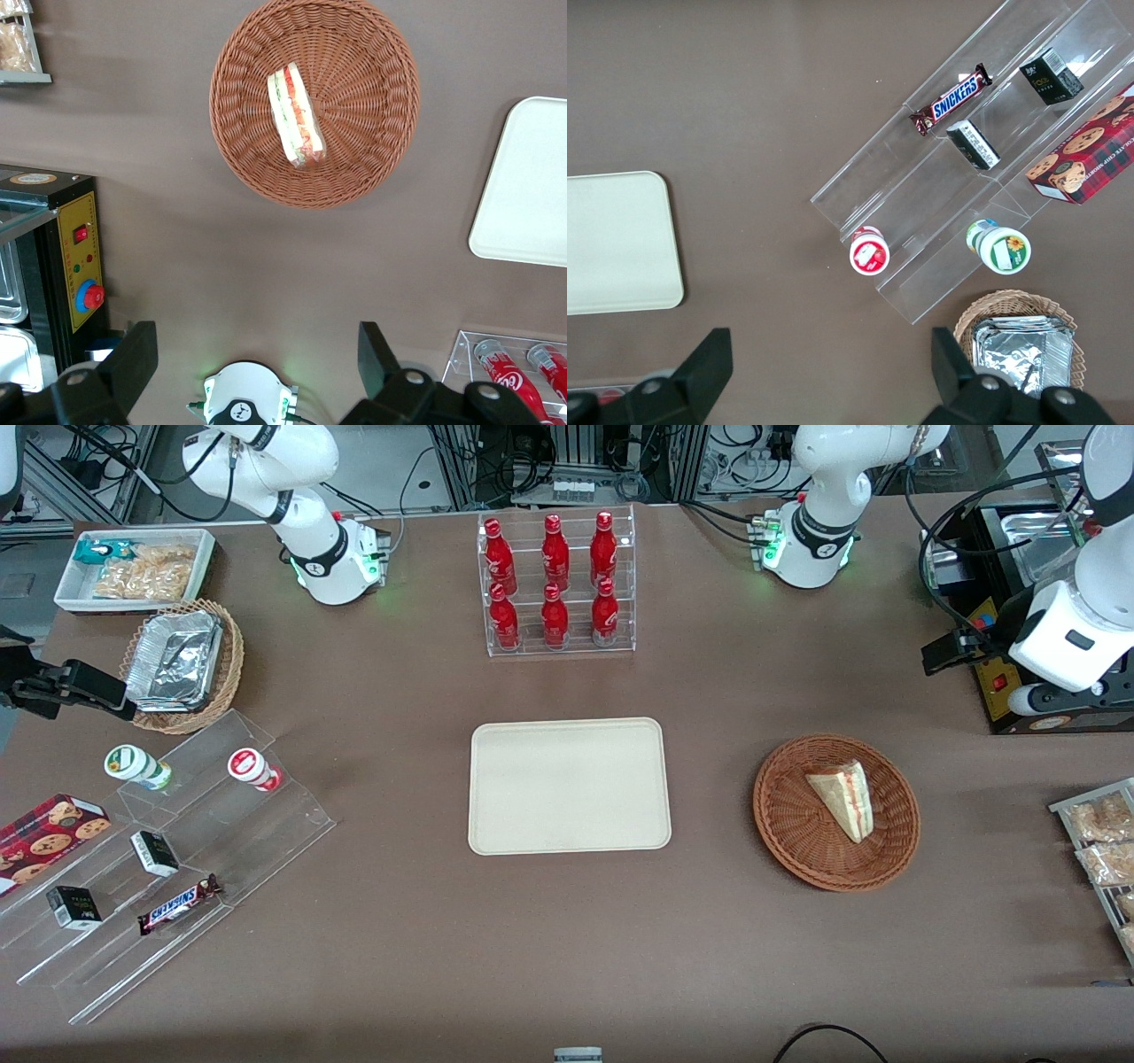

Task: Place sandwich from basket to tray
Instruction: 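Move the left gripper down over the sandwich in the wicker basket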

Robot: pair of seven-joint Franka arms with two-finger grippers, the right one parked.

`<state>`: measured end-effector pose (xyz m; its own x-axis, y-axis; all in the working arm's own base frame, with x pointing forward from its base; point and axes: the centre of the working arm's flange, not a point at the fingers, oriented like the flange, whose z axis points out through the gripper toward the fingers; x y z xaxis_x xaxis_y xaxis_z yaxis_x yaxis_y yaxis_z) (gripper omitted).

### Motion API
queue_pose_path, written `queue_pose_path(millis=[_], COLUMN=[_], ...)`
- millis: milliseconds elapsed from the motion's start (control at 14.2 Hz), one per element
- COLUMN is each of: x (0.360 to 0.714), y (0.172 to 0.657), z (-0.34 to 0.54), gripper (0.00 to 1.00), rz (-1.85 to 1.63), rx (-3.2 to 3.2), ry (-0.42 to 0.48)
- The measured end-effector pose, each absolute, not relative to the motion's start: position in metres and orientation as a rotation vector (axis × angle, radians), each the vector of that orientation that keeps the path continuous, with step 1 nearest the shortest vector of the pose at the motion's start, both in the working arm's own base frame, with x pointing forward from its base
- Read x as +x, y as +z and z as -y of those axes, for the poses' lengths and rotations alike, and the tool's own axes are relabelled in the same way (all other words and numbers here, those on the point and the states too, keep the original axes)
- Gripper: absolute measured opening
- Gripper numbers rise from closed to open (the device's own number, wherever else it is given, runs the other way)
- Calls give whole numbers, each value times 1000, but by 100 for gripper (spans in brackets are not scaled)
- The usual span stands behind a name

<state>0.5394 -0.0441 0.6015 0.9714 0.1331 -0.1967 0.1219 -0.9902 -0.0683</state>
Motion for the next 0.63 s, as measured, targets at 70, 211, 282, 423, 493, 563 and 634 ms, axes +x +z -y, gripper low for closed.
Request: queue_pose_path(millis=[70, 211, 282, 423, 493, 563, 634], x=[539, 539, 539, 540, 542, 545, 550], y=[602, 602, 602, 599, 594, 585, 571], z=[44, 45, 45, 44, 42, 37, 33], gripper=[100, 100, 100, 100, 100, 100, 100], rz=[198, 196, 196, 199, 205, 214, 224], rx=[-3064, -3064, -3064, -3062, -3061, -3059, -3055], ry=[311, 309, 309, 319, 336, 364, 402])
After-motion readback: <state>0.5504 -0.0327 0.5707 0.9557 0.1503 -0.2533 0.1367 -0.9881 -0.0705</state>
